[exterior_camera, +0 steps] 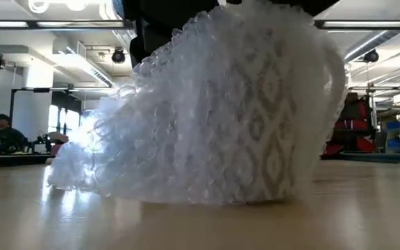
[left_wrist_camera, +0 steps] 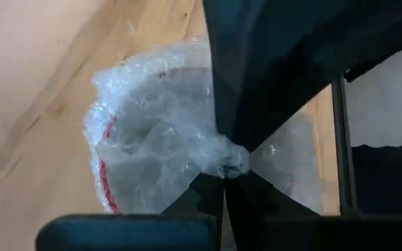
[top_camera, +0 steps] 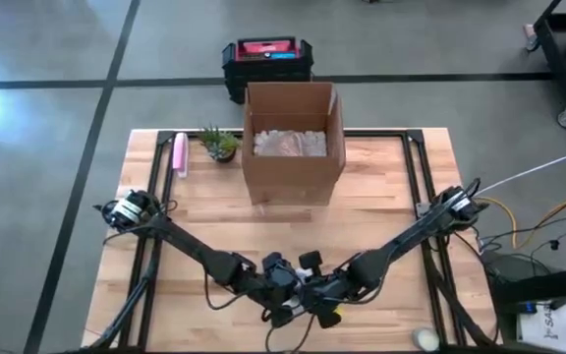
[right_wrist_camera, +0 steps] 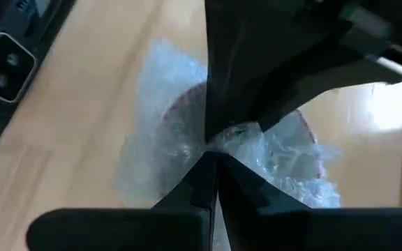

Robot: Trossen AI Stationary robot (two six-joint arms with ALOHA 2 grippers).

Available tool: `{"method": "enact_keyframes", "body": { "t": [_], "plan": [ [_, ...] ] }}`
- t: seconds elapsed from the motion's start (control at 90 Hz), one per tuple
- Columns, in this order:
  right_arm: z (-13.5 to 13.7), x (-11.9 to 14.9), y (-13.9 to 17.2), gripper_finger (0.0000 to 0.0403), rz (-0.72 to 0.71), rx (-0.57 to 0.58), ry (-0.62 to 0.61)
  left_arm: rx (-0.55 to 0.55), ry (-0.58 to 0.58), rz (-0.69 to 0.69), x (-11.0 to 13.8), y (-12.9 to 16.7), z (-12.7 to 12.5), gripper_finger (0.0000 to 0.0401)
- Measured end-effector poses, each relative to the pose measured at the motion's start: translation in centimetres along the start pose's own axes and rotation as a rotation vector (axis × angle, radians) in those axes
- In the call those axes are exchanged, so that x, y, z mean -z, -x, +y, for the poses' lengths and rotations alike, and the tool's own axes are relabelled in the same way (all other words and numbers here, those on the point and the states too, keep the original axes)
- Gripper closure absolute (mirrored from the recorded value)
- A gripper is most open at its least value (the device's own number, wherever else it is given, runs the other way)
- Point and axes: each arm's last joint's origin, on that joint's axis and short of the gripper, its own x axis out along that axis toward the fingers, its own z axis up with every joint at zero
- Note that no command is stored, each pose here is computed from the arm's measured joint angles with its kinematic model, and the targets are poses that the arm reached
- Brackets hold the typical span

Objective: Wrap mug
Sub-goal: Wrap the gray mug with the bubble wrap

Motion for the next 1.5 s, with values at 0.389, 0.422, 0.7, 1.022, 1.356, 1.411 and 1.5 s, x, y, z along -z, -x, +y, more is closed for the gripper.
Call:
{"method": "enact_keyframes", "body": {
  "t": [0.389,0.422,0.7,1.022,1.356,1.411,1.5],
  "plan": [
    [-0.1,0.2,-1.1,0.0403,0.025,0.006,0.0,-0.002,-0.028,-0.039,-1.9,1.4,0.3,0.0401],
    [-0.1,0.1,-1.1,0.0403,0.025,0.006,0.0,-0.004,-0.026,-0.015,-1.7,1.2,0.5,0.0401],
    [-0.1,-1.1,0.5,0.0403,0.022,-0.007,0.021,-0.057,-0.022,0.043,-0.1,-0.9,1.3,0.0401],
    [-1.2,-2.3,6.2,0.0403,0.009,-0.034,-0.015,-0.05,-0.018,0.055,-0.1,-0.9,1.3,0.0401],
    [-0.7,0.9,3.5,0.0403,0.085,0.005,-0.055,-0.043,-0.016,0.049,-0.1,-0.7,1.3,0.0401],
    [-0.6,0.5,3.5,0.0403,0.038,-0.002,-0.041,-0.043,-0.017,0.05,-0.1,-0.7,1.3,0.0401],
    [-0.5,0.0,3.4,0.0403,-0.01,-0.012,-0.025,-0.044,-0.021,0.05,-0.1,-0.7,1.3,0.0401]
  ]
}}
